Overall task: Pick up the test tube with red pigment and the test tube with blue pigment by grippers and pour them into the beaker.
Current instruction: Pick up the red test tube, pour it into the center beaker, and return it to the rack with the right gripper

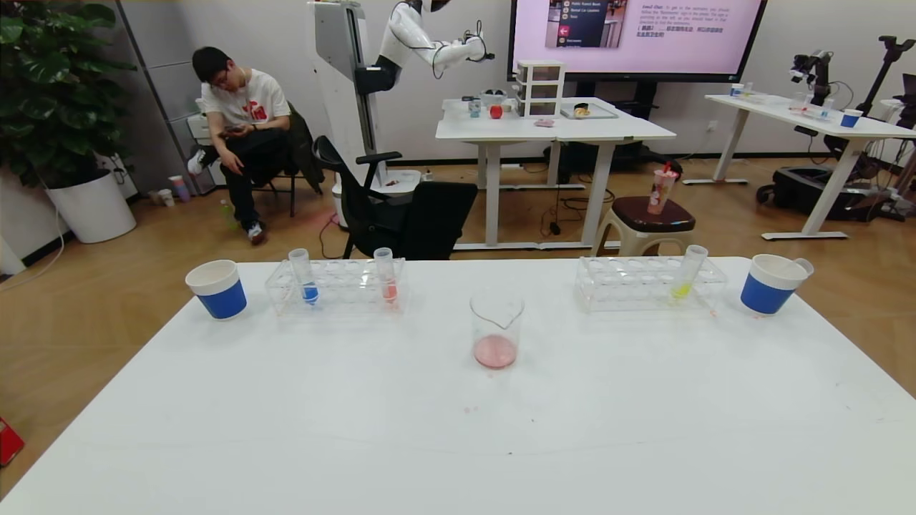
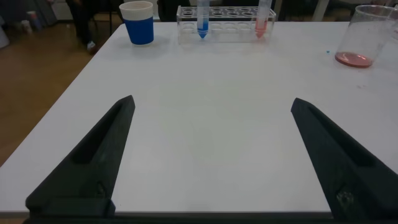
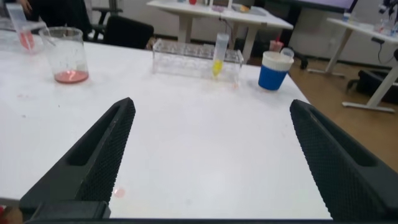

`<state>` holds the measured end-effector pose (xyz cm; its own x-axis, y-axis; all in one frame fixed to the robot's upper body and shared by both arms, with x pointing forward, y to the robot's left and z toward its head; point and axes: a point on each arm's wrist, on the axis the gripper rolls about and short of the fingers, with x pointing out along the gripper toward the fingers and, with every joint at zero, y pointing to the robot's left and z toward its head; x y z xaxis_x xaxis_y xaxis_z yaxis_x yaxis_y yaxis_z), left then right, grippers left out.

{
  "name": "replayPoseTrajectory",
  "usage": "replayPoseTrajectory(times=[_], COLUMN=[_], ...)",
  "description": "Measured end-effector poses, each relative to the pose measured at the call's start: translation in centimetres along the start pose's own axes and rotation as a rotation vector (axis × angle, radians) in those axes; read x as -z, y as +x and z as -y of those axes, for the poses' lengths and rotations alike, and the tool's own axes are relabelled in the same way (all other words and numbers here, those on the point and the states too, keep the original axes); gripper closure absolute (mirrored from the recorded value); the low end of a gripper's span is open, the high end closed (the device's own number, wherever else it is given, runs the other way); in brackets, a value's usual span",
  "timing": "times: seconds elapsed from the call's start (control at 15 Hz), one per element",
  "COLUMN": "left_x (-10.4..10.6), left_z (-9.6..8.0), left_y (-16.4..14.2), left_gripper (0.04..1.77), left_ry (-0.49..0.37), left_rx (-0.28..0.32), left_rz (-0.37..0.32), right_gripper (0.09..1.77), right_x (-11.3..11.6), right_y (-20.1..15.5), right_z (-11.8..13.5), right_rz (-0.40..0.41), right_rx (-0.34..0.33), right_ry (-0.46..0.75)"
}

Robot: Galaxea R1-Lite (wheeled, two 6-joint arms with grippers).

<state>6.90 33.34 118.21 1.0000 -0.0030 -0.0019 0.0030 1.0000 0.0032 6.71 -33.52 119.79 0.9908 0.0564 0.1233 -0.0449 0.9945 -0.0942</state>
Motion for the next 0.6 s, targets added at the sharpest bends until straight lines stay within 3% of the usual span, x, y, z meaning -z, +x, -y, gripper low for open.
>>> replayPoseTrajectory(times=[0.13, 0.2, 0.6], left_x=[0.00, 0.00, 0.00], left_z=[0.00, 0.00, 0.01], left_y=[0.00, 0.00, 0.00], left_gripper=[0.06, 0.06, 0.06], left_ry=[0.000, 0.006, 0.005], left_rx=[0.000, 0.001, 0.000], left_rz=[0.000, 0.000, 0.000], right_gripper=[0.12, 0.12, 0.12], right_x=[1.32, 1.49, 1.60], right_y=[-0.01, -0.02, -0.01], right_z=[-0.06, -0.07, -0.04], right_rz=[-0.111, -0.125, -0.130], right_rx=[0.017, 0.017, 0.036], right_ry=[-0.012, -0.007, 0.070])
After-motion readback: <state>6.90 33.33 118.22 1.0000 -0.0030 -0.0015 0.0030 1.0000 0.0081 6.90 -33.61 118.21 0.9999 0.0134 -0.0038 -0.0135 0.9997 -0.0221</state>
